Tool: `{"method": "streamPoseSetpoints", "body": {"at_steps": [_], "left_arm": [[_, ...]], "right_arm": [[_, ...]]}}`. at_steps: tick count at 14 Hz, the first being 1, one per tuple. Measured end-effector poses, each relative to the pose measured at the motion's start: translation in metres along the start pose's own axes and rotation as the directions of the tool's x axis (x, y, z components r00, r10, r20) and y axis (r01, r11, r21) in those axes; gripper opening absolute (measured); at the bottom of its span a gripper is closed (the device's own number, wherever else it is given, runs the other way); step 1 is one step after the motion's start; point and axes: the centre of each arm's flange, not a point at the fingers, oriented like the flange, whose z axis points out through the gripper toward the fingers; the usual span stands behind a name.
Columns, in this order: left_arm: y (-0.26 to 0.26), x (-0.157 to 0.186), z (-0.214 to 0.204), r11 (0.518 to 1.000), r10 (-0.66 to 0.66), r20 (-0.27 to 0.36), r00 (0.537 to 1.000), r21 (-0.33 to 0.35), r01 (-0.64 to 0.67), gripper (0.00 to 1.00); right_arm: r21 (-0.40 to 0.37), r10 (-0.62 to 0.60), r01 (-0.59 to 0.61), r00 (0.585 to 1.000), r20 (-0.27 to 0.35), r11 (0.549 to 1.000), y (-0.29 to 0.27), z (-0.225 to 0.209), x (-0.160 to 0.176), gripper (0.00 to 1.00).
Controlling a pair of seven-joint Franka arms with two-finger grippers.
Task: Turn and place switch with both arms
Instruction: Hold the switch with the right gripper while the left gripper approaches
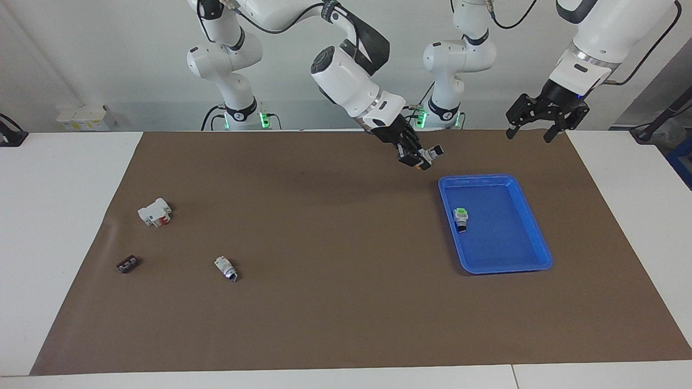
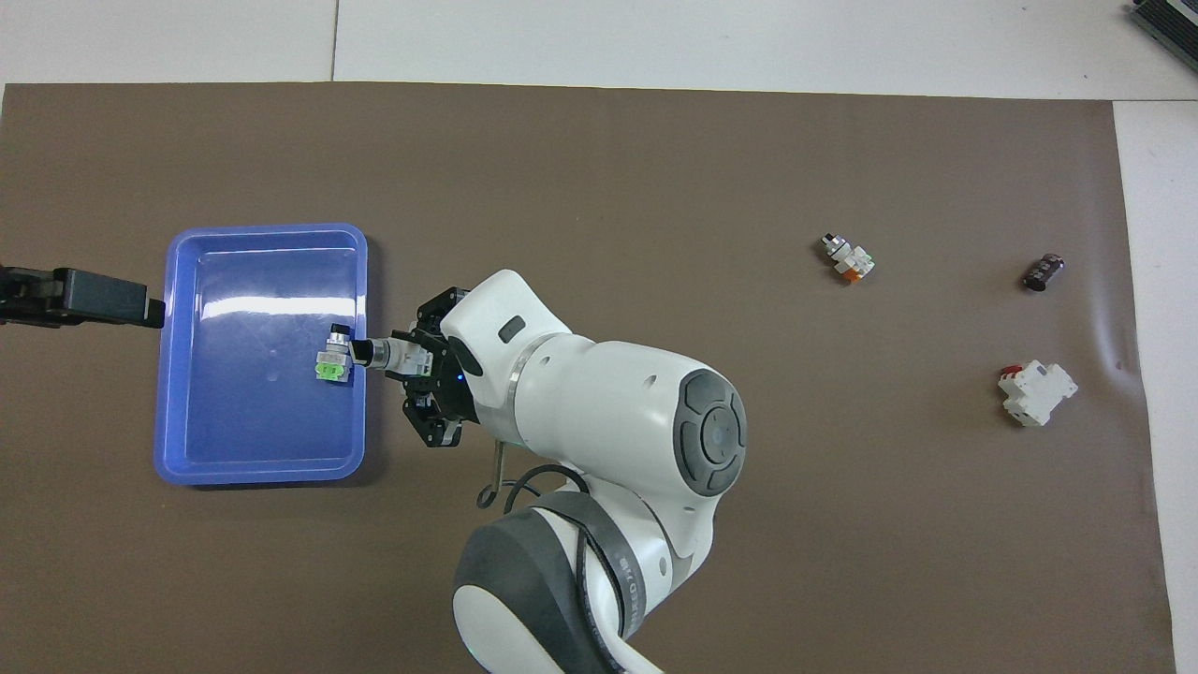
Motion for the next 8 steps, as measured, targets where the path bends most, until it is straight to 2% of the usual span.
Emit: {"method": "streamPoseSetpoints", "body": {"at_steps": [4,5,6,8], "left_arm": [[0.017,0.001,0.000,0.983,-0.050,0.002,0.999,-0.178,0.050,0.96],[0.021,0.001,0.002,0.972,-0.067,0.006,0.998,-0.224,0.067,0.92],[0.025,0.000,0.004,0.960,-0.083,0.012,0.996,-0.268,0.083,0.83],[0.027,-0.002,0.015,0.935,-0.130,0.019,0.991,-0.331,0.129,0.81]], "right_arm": [[0.000,0.000,0.000,1.000,0.000,1.000,0.000,0.000,0.000,0.33],[0.000,0.000,0.000,1.000,0.000,1.000,0.000,0.000,0.000,0.33],[0.000,0.000,0.000,1.000,0.000,1.000,0.000,0.000,0.000,0.33],[0.000,0.000,0.000,1.000,0.000,1.000,0.000,0.000,0.000,0.33]]}}
